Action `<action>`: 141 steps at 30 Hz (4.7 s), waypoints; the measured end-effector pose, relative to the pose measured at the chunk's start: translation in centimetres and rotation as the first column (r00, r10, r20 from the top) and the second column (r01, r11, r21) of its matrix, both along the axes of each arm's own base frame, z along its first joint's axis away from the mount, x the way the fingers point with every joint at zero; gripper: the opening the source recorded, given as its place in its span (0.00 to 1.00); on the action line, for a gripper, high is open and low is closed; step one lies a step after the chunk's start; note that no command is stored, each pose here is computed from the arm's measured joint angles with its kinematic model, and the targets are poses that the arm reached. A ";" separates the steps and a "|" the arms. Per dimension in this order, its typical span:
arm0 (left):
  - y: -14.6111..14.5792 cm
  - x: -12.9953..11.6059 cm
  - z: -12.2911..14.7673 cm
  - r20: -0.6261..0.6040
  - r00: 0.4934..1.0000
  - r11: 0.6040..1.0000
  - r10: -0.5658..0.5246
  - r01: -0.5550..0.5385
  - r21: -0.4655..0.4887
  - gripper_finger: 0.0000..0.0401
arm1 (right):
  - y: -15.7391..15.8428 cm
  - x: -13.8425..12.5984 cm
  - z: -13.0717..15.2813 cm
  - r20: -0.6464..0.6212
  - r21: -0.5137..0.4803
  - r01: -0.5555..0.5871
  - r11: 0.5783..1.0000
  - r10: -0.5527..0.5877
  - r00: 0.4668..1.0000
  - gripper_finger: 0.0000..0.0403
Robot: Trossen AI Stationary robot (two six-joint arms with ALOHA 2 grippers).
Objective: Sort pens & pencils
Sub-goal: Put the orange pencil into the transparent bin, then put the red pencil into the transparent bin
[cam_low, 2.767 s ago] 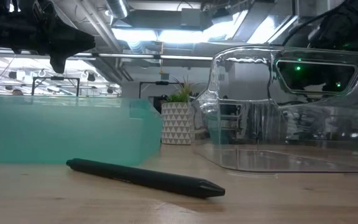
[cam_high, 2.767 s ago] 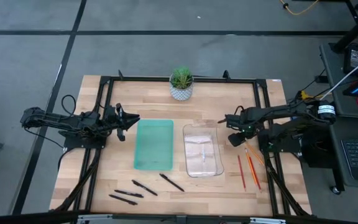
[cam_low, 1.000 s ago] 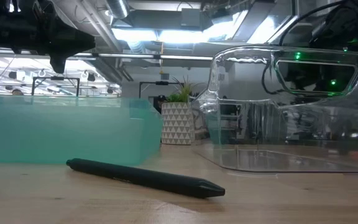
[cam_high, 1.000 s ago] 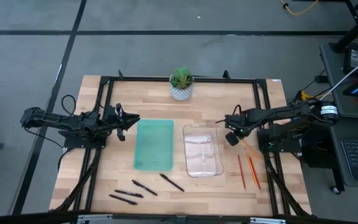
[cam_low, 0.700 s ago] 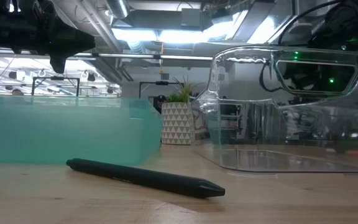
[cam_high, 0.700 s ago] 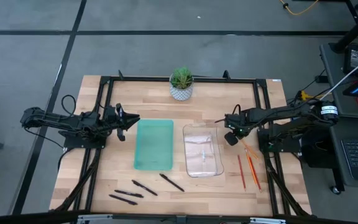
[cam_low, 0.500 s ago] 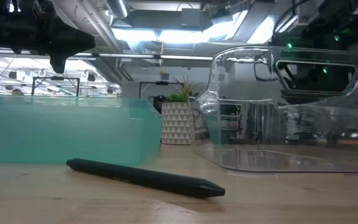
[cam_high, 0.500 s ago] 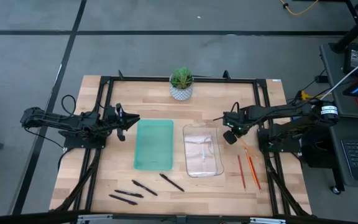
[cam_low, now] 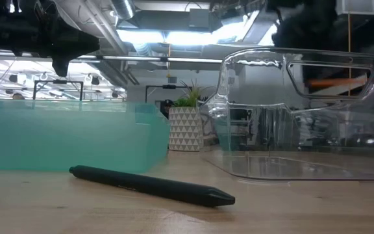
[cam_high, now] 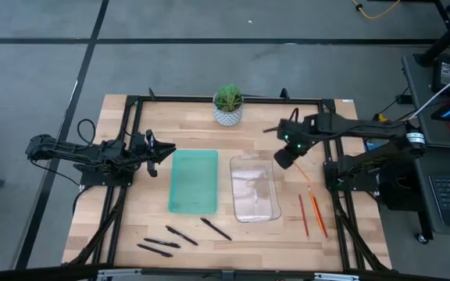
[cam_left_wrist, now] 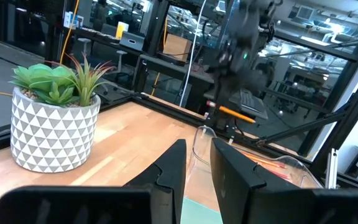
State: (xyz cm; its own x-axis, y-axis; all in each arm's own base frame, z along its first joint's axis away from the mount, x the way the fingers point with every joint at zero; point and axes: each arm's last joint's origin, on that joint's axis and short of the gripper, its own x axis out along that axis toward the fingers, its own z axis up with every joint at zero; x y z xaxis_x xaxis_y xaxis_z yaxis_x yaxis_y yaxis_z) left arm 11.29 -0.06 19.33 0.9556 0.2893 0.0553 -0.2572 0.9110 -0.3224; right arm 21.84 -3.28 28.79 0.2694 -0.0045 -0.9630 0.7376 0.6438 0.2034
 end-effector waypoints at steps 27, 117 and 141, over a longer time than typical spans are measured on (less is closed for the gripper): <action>0.0 0.0 0.0 -0.001 1.000 1.000 0.000 0.000 -0.001 0.17 | 3.3 8.1 -4.3 0.341 0.193 0.022 0.981 -0.088 0.936 0.06; 0.0 0.0 -0.6 -0.059 0.998 1.000 0.000 -0.001 -0.017 0.17 | 18.2 -6.8 -15.2 -0.223 -0.007 0.389 0.921 -0.381 0.897 0.52; 0.0 0.0 -0.8 -0.077 0.997 1.000 0.000 -0.001 -0.016 0.17 | 18.1 -5.8 -16.3 -0.263 -0.016 0.403 0.915 -0.392 0.881 0.35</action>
